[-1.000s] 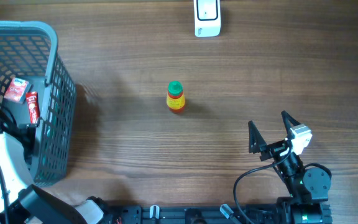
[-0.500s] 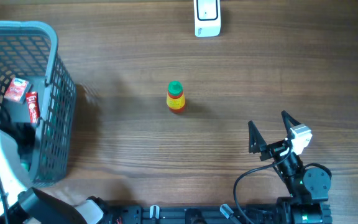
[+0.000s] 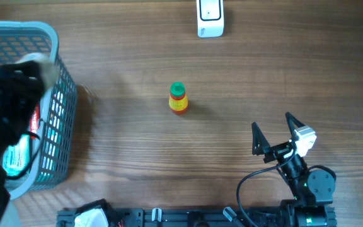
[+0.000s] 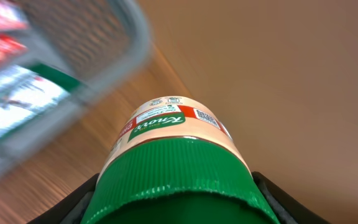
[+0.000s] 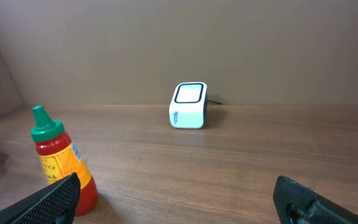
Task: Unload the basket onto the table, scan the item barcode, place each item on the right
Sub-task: 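Reach into the basket and grasp the green-capped Knorr jar, left gripper, then set the Knorr jar beside the sauce bottle and return left gripper, then grasp the mint tissue-wipes pack in the basket with left gripper, then lay the wipes pack on the table in front of the jars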
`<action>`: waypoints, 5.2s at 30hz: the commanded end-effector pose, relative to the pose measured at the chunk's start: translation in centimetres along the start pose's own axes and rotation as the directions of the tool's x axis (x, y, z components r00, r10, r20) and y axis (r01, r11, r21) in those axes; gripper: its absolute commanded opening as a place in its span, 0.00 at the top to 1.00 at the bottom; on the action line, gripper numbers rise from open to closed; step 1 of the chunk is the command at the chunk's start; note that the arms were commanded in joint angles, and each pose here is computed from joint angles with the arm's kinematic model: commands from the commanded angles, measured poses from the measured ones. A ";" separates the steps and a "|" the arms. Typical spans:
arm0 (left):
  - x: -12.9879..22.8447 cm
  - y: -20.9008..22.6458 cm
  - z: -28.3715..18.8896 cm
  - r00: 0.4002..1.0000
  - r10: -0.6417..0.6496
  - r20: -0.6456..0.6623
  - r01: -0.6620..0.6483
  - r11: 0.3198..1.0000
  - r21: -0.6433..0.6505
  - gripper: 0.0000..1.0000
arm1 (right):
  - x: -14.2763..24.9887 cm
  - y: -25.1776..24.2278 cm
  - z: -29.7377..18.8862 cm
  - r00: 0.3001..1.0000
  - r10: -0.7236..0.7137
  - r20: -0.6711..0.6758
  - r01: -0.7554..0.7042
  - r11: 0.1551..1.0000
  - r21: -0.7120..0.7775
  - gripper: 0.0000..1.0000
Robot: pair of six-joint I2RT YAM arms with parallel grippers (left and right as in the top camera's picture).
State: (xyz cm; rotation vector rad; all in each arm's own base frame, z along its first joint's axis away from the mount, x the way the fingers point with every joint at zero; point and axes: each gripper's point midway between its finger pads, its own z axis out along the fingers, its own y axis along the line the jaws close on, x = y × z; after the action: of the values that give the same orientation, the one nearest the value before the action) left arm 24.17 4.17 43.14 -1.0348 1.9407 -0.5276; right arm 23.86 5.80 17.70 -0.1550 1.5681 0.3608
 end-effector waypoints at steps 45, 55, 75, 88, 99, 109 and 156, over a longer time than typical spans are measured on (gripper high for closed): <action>44.3 -1.9 27.1 -0.620 0.774 -0.125 -0.589 -0.355 0.726 0.10 | -0.2 0.0 0.0 1.000 -0.003 0.008 0.003 1.000 0.005 0.00; 40.4 -10.0 21.7 -0.481 0.877 0.014 -0.675 -0.380 0.632 0.00 | -0.2 0.0 0.0 1.000 -0.003 0.008 0.003 1.000 0.005 0.00; -8.6 6.9 5.4 0.964 0.166 0.207 -0.045 0.870 -0.492 0.00 | -0.2 0.0 0.0 1.000 -0.003 0.008 0.003 1.000 0.005 0.00; -4.3 28.9 15.1 0.933 -0.200 0.297 0.357 0.595 -0.720 0.00 | -0.2 0.0 0.0 1.000 -0.003 0.008 0.003 1.000 0.005 0.00; 1.1 39.8 21.0 0.943 -0.297 0.151 0.251 0.338 -0.907 0.00 | -0.2 0.0 0.0 1.000 -0.003 0.008 0.003 1.000 0.005 0.00; 3.3 43.0 19.9 0.916 -0.383 0.124 0.225 0.231 -0.946 0.96 | -0.2 0.0 0.0 1.000 -0.003 0.008 0.003 1.000 0.005 0.00; 42.9 9.8 20.4 0.547 0.565 -0.618 -0.780 0.612 -0.132 0.90 | -0.2 0.0 0.0 1.000 -0.003 0.008 0.003 1.000 0.005 0.00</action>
State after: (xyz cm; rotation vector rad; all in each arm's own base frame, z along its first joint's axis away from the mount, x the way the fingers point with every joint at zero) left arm 24.23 -25.67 5.77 -0.2376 2.8088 0.0113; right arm 23.87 5.78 17.70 -0.1535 1.5681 0.3594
